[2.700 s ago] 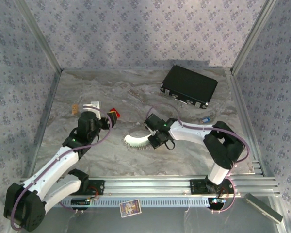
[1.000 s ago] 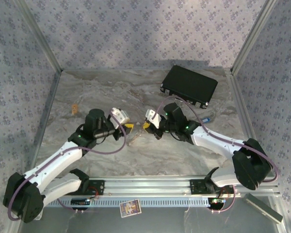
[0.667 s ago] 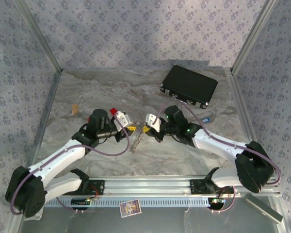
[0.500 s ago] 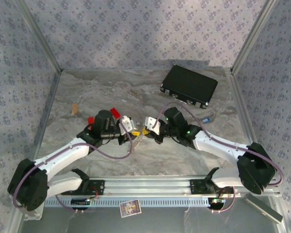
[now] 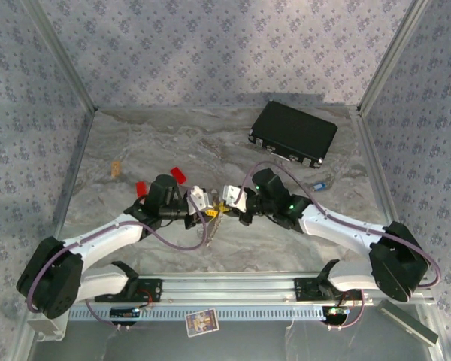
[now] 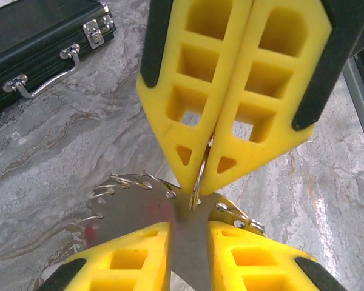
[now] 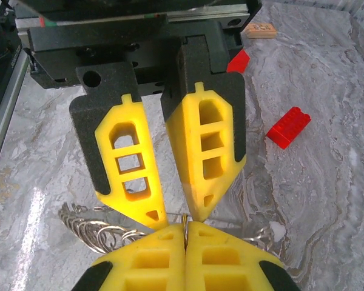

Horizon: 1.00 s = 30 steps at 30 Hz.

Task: Put the keys on the keyring

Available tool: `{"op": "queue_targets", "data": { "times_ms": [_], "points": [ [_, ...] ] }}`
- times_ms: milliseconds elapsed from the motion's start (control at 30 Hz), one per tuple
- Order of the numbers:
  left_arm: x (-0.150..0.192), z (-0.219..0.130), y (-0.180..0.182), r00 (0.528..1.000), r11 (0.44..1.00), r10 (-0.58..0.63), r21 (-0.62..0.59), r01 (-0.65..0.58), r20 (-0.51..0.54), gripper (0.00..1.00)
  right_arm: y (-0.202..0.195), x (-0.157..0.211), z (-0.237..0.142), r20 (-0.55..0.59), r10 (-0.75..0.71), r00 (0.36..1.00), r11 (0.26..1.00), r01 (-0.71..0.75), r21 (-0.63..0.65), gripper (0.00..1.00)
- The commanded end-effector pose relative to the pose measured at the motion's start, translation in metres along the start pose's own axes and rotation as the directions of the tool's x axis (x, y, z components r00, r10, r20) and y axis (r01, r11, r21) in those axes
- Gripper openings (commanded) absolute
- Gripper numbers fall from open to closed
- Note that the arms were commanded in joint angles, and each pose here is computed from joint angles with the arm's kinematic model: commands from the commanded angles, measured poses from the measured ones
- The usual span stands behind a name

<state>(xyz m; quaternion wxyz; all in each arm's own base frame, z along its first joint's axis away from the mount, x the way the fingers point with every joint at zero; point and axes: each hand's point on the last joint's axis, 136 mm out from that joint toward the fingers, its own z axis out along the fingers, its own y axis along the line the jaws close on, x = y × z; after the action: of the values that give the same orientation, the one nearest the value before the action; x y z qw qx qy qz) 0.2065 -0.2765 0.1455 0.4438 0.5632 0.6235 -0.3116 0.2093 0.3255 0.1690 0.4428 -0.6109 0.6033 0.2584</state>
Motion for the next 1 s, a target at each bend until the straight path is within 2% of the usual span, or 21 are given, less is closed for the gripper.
{"op": "queue_targets", "data": {
  "times_ms": [0,300,533,567,667,767,867,967],
  "points": [
    [-0.015,-0.002,-0.008,0.996,0.998,0.061,0.023,-0.063,0.060,0.21,0.001,-0.009,-0.005,0.015,-0.041,0.999,0.999,0.040,0.005,0.00],
    [-0.024,-0.003,-0.011,0.994,0.996,0.087,0.024,-0.088,0.070,0.17,0.009,-0.014,-0.004,0.015,-0.053,0.998,0.998,0.053,-0.030,0.00],
    [-0.025,-0.004,-0.009,0.992,0.994,0.107,0.007,-0.107,0.069,0.01,0.011,-0.018,-0.004,0.034,-0.042,0.999,0.998,0.044,-0.039,0.00],
    [-0.025,-0.005,-0.008,0.991,0.994,0.113,-0.003,-0.113,0.068,0.00,0.010,-0.017,-0.005,0.031,-0.033,0.999,0.999,0.034,-0.037,0.02],
    [-0.025,-0.007,-0.006,0.989,0.991,0.134,-0.031,-0.132,0.060,0.00,0.009,-0.010,-0.010,0.017,-0.001,1.000,0.999,0.001,-0.044,0.22],
    [-0.022,-0.008,-0.005,0.987,0.987,0.155,-0.056,-0.153,0.043,0.00,0.008,0.004,-0.017,-0.034,0.034,0.999,0.999,-0.035,-0.041,0.33],
    [-0.019,-0.009,-0.006,0.987,0.986,0.159,-0.064,-0.156,0.034,0.00,0.010,0.022,-0.021,-0.116,0.052,0.992,0.998,-0.055,-0.025,0.34],
    [-0.017,-0.008,-0.008,0.986,0.985,0.161,-0.065,-0.159,0.032,0.00,0.010,0.026,-0.021,-0.133,0.055,0.990,0.998,-0.055,0.003,0.33]
  ]
}}
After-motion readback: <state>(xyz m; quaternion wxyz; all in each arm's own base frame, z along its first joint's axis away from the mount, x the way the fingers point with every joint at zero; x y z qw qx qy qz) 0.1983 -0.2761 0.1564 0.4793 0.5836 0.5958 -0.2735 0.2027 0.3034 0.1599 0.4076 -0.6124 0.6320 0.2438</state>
